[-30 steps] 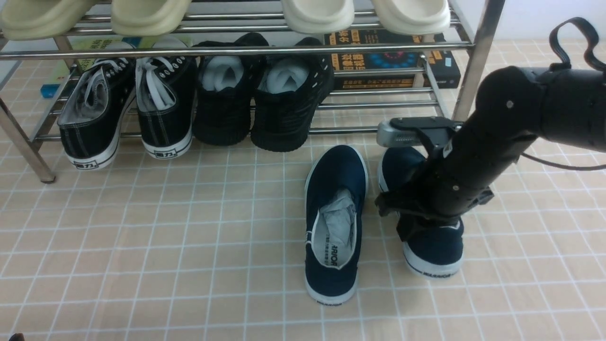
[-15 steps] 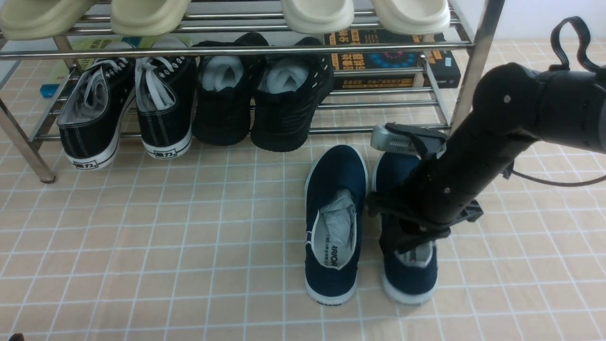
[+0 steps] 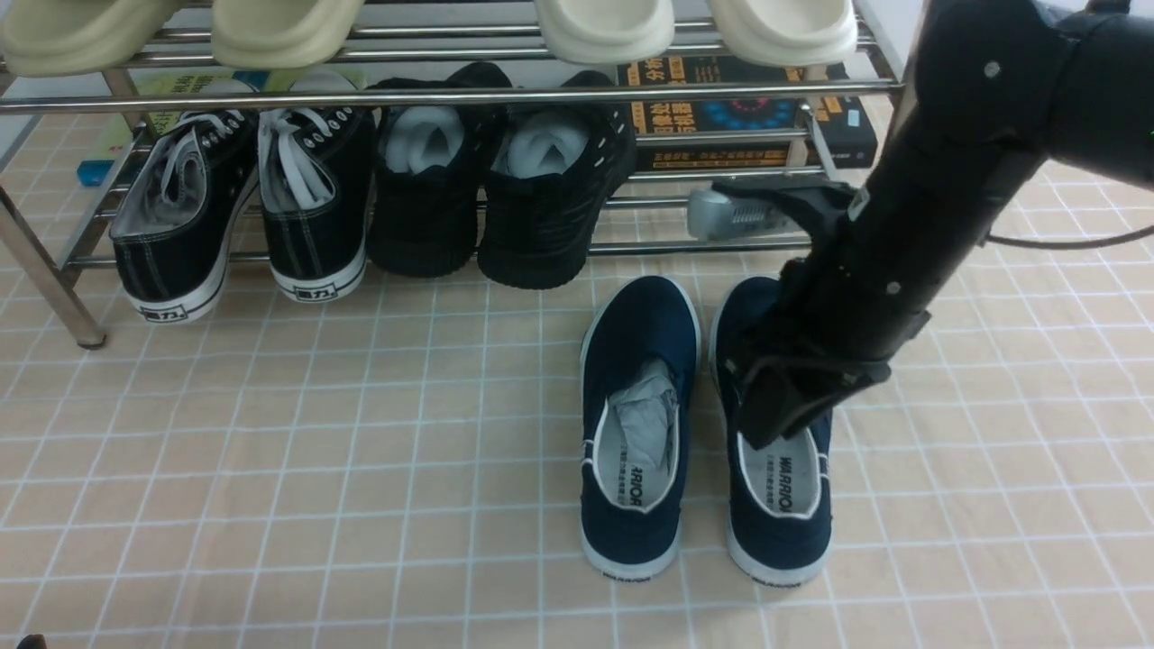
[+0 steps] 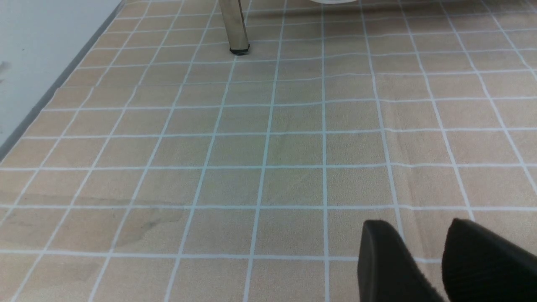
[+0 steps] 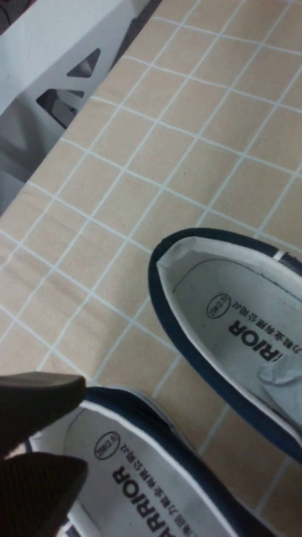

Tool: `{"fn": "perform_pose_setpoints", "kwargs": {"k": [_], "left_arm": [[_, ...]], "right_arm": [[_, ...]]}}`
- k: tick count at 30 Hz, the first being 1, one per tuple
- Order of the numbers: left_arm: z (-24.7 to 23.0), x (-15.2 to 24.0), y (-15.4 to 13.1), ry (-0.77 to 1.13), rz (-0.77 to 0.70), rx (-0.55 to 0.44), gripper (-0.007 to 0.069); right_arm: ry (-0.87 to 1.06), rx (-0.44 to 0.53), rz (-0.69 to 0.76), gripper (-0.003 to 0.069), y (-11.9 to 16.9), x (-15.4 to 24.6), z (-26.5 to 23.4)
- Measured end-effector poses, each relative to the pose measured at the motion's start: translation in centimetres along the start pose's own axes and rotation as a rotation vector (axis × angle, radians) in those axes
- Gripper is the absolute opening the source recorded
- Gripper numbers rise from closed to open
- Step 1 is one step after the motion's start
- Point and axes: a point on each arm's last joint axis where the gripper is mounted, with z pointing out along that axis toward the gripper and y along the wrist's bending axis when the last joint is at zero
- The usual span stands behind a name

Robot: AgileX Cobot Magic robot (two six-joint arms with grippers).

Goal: Take the shoes off the shelf from the light coffee tablecloth by hand.

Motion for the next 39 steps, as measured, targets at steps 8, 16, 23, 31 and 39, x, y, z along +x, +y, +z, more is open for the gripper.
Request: {"fn": "perform_pose_setpoints", "kwargs": {"k": [8,16,23,31,39], "left_arm": [[0.0,0.0,0.0,0.0,0.001,-0.001,0.024],[0.0,0.0,0.0,0.0,0.002,-0.001,0.024],[0.0,0.0,0.0,0.0,0.002,-0.001,0.024],[0.0,0.0,0.0,0.0,0.002,-0.001,0.024],[0.0,0.0,0.0,0.0,0.003,-0.001,0.024]], "right_arm": [[-0.149,0.064,-0.085,0.0011,1.9,2.3,-6.1],[-0.404,0.104,-0.183,-0.0016,5.2,8.7,-15.1],[-0.596,0.15,-0.246,-0.0015,6.0,20.9,-18.0],[-1.171,0.14,-0.271,-0.0015,2.8,30.7,-11.8],[-1.328,0.156,-0.245,-0.0011,-0.1,31.8,-6.1]]}}
